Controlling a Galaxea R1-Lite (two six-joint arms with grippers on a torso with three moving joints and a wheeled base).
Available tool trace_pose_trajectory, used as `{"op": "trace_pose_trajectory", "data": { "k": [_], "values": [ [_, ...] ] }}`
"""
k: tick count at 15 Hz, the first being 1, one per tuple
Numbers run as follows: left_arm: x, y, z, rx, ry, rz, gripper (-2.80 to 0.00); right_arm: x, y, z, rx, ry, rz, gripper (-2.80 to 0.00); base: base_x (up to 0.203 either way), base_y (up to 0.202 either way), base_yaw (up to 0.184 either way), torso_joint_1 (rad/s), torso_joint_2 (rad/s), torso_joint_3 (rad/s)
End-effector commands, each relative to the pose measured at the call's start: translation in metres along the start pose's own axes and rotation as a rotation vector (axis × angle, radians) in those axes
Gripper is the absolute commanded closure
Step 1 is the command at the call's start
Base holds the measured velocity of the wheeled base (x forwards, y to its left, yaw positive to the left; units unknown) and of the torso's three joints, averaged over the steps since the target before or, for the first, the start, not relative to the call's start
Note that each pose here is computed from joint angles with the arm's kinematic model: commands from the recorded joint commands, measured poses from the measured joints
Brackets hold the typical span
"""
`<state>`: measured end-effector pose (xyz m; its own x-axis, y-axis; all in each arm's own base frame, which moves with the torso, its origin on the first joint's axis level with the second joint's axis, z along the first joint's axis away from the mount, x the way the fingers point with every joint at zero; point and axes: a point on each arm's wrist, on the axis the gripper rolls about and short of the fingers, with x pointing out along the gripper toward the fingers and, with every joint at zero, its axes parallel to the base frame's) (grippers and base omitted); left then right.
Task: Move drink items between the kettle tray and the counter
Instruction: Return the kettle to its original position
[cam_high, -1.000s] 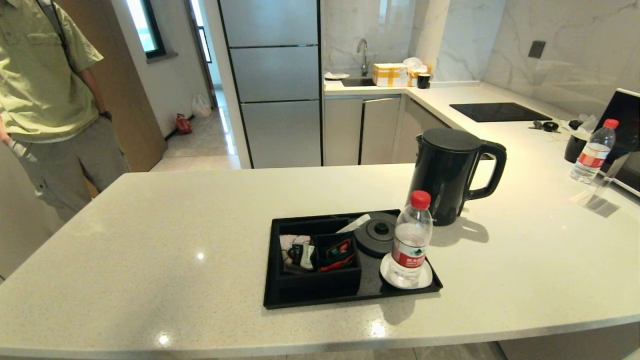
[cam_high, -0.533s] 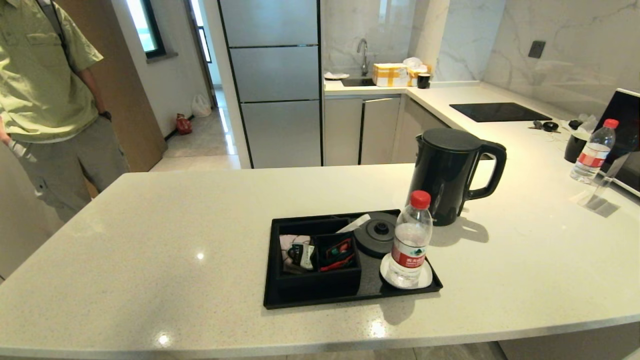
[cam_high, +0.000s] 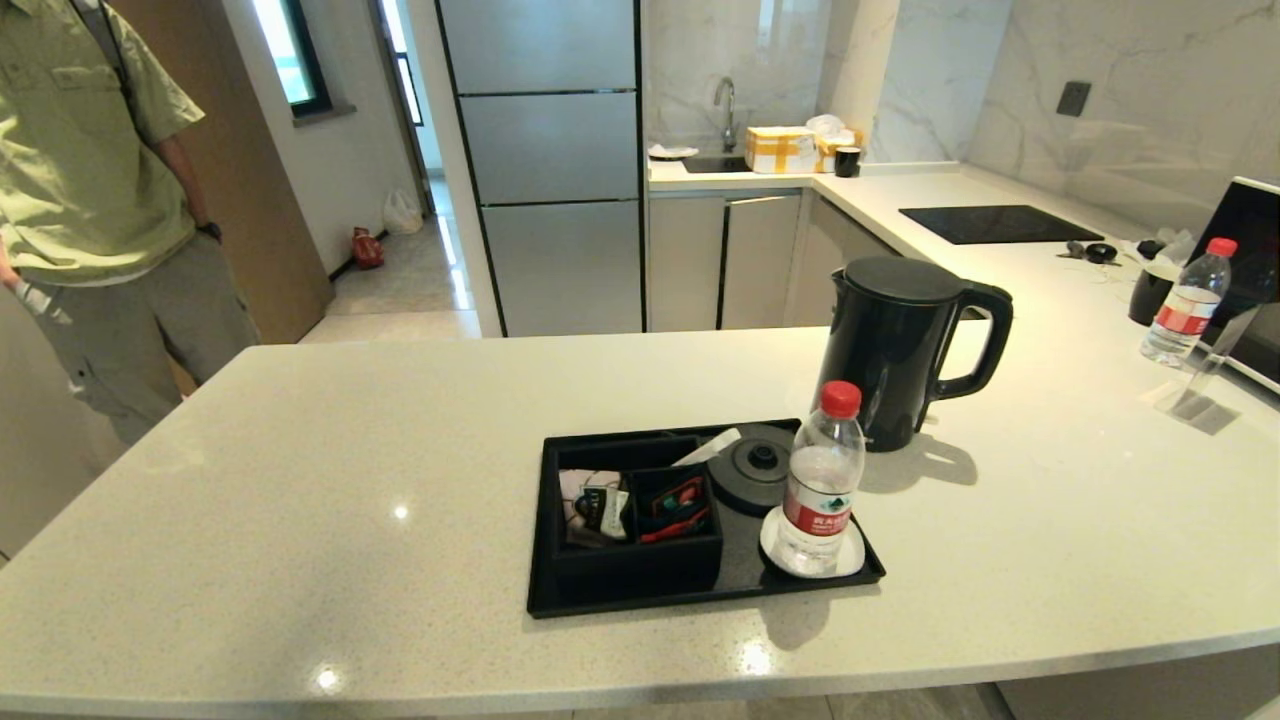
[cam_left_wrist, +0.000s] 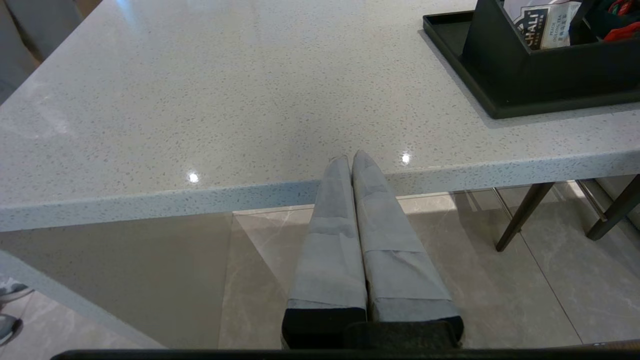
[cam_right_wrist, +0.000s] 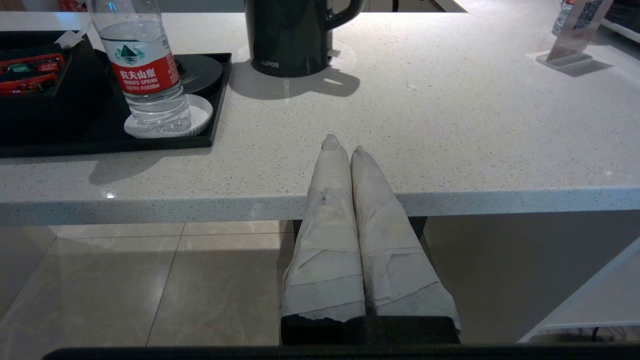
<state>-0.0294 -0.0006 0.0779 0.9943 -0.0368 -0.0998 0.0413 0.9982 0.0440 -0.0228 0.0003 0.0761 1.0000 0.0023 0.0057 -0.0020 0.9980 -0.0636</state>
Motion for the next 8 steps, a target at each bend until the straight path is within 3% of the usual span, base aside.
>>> {"op": "trace_pose_trajectory", "data": {
  "k": [1,3,6,8],
  "values": [
    [0.000,0.000,0.000,0.000,0.001,0.000,0.00,0.000,0.000,0.000,-0.001,0.001,0.001,0.00,0.000,0.000,0.000,0.000,0.00,0.000],
    [0.000,0.000,0.000,0.000,0.001,0.001,0.00,-0.001,0.000,0.006,-0.010,-0.012,0.005,0.00,0.000,0.000,0.000,0.000,0.00,0.000],
    [0.000,0.000,0.000,0.000,0.001,0.000,0.00,-0.002,-0.003,0.059,0.020,-0.026,0.049,0.00,0.000,0.000,0.000,0.000,0.00,0.000],
    [0.000,0.000,0.000,0.000,0.001,0.001,0.00,0.000,-0.004,0.084,0.054,0.043,0.031,0.00,0.000,0.000,0.000,0.000,0.00,0.000]
  ]
}}
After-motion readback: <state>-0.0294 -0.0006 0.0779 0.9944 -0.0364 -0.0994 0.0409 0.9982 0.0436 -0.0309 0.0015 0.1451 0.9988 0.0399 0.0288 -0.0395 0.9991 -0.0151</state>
